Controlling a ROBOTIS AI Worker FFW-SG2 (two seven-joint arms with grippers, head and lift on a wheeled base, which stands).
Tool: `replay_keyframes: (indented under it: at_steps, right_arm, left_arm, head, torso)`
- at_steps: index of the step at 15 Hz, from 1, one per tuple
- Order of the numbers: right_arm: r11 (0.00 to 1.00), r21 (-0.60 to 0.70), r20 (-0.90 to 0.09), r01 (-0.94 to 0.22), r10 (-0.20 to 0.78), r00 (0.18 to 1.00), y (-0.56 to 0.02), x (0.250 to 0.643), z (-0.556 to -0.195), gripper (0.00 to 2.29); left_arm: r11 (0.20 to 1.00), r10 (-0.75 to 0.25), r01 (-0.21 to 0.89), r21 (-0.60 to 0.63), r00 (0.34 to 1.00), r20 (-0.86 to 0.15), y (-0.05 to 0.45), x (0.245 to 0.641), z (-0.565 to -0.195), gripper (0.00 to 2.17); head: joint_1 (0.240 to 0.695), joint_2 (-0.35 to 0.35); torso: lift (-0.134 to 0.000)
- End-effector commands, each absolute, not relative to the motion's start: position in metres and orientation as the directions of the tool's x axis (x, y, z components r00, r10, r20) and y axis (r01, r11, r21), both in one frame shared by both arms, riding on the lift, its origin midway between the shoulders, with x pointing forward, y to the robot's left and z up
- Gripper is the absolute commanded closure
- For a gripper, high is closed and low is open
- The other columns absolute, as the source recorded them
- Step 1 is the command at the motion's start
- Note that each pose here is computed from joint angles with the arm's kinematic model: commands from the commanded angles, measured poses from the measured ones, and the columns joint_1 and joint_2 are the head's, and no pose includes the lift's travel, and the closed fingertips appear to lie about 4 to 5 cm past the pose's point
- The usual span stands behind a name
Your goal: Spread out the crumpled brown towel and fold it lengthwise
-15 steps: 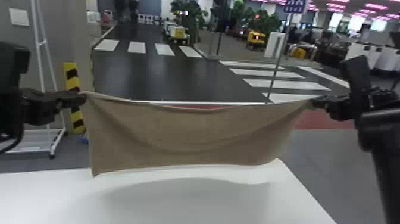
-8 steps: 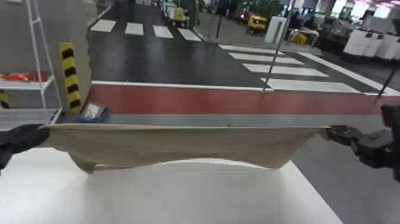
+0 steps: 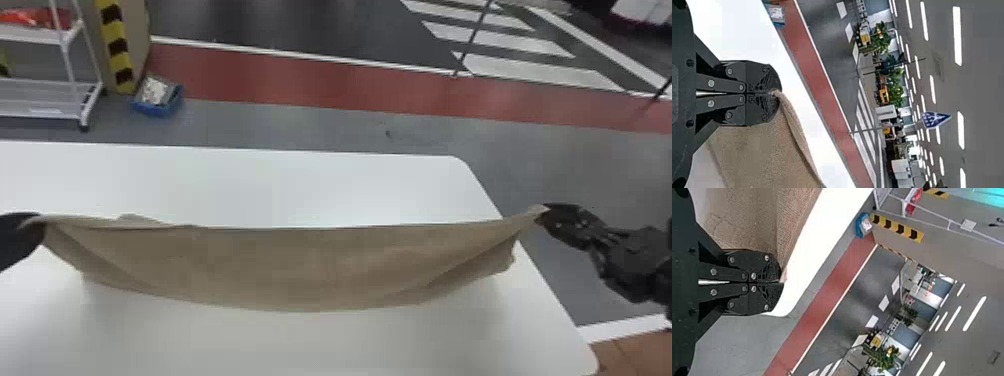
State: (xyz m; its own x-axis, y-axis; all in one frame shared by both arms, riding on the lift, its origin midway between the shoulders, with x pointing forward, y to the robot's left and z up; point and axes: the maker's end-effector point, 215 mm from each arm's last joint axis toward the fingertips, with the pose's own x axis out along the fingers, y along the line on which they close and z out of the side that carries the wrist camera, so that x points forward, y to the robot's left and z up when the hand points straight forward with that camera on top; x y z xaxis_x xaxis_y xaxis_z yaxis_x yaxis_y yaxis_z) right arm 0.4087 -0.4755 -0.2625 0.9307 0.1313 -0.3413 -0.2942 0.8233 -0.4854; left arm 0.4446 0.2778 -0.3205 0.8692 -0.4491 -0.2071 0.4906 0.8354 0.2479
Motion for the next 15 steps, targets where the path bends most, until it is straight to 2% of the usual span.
replay_keyframes:
  at_steps: [1, 6, 7, 10, 15]
  right_arm:
    - [0.805, -0.489, -0.354, -0.336, 0.169, 0.920, -0.464, 0.403, -0.276, 1.21]
    - [0.780, -0.465, -0.433, -0.419, 0.213, 0.876, -0.458, 0.389, -0.309, 1.21]
    - [0.750, -0.472, -0.443, -0.463, 0.253, 0.860, -0.452, 0.386, -0.310, 1.21]
    - [0.715, -0.469, -0.481, -0.519, 0.286, 0.829, -0.454, 0.374, -0.311, 1.21]
    - [0.717, -0.456, -0.530, -0.528, 0.258, 0.808, -0.468, 0.379, -0.330, 1.21]
  left_arm:
    - [0.822, -0.449, 0.501, 0.271, 0.863, -0.230, 0.285, 0.432, -0.339, 1.62]
    - [0.790, -0.457, 0.536, 0.299, 0.839, -0.297, 0.296, 0.432, -0.365, 1.62]
    - [0.789, -0.455, 0.537, 0.300, 0.838, -0.301, 0.298, 0.432, -0.366, 1.62]
    - [0.783, -0.448, 0.537, 0.314, 0.837, -0.316, 0.310, 0.433, -0.366, 1.62]
    - [0.745, -0.473, 0.593, 0.304, 0.792, -0.385, 0.298, 0.448, -0.378, 1.62]
  head:
    - [0.695, -0.260]
    - [0.695, -0.226]
    - [0.695, -0.225]
    - [0.695, -0.206]
    - [0.695, -0.210]
  torso:
    - [-0.124]
    - [-0.124]
    - [-0.124]
    - [-0.124]
    - [-0.124]
